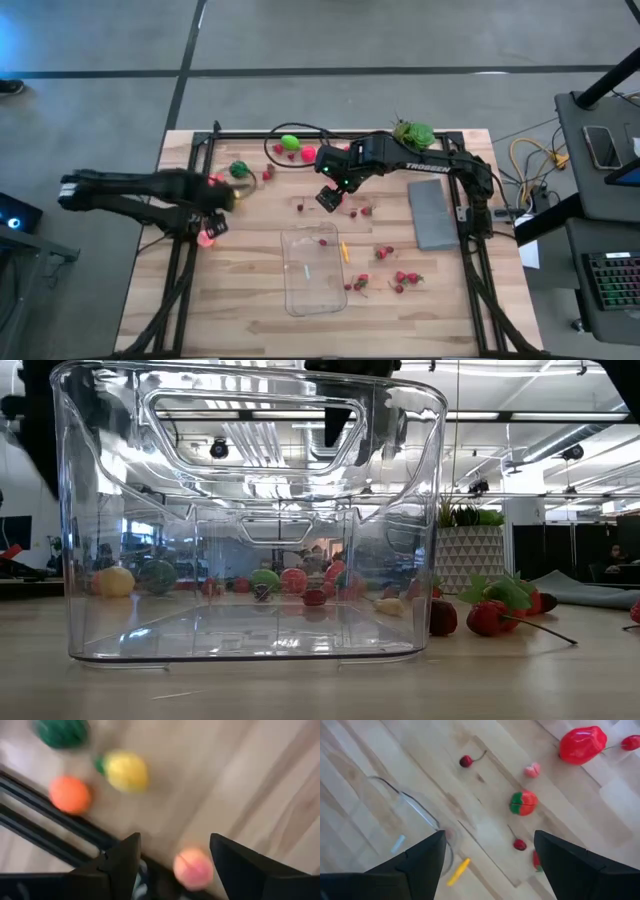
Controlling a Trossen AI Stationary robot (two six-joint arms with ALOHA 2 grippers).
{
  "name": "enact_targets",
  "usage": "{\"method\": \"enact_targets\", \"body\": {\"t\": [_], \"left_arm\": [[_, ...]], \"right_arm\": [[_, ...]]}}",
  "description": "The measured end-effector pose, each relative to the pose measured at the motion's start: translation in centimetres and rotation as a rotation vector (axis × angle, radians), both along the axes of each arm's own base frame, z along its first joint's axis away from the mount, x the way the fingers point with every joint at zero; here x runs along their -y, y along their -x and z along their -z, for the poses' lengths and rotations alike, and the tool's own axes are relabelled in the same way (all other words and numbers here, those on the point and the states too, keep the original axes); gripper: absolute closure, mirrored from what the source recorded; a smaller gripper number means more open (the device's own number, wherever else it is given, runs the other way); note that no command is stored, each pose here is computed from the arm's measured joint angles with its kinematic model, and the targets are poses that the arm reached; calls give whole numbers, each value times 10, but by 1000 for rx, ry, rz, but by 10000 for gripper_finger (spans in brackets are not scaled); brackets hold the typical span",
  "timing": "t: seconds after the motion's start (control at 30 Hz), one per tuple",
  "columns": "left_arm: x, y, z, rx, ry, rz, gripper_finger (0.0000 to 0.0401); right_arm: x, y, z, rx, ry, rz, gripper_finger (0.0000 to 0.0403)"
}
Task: Pick and placing Produce into tupperware
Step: Put the light orange peach into the transparent bin
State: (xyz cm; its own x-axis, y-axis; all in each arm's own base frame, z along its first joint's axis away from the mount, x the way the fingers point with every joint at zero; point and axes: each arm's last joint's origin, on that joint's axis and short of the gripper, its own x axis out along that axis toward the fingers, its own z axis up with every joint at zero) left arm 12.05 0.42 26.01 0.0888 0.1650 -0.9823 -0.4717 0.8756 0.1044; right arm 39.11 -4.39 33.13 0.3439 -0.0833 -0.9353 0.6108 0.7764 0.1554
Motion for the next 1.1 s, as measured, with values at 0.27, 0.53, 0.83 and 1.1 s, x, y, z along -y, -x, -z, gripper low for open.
{"method": "enact_targets", "body": {"t": [0.27, 0.53, 0.83, 1.1], "left_arm": [[11, -15, 37, -277, 26, 87, 176], [16, -43, 65, -488, 141, -20, 162], [20, -64, 106, -761, 209, -35, 161], [20, -69, 127, -890, 219, 2, 161]], "right_arm": [[4, 5, 4, -68, 23, -76, 112], [11, 7, 6, -84, 29, -88, 110], [17, 7, 6, -75, 31, -73, 106], [17, 2, 4, -23, 49, -89, 109]]}}
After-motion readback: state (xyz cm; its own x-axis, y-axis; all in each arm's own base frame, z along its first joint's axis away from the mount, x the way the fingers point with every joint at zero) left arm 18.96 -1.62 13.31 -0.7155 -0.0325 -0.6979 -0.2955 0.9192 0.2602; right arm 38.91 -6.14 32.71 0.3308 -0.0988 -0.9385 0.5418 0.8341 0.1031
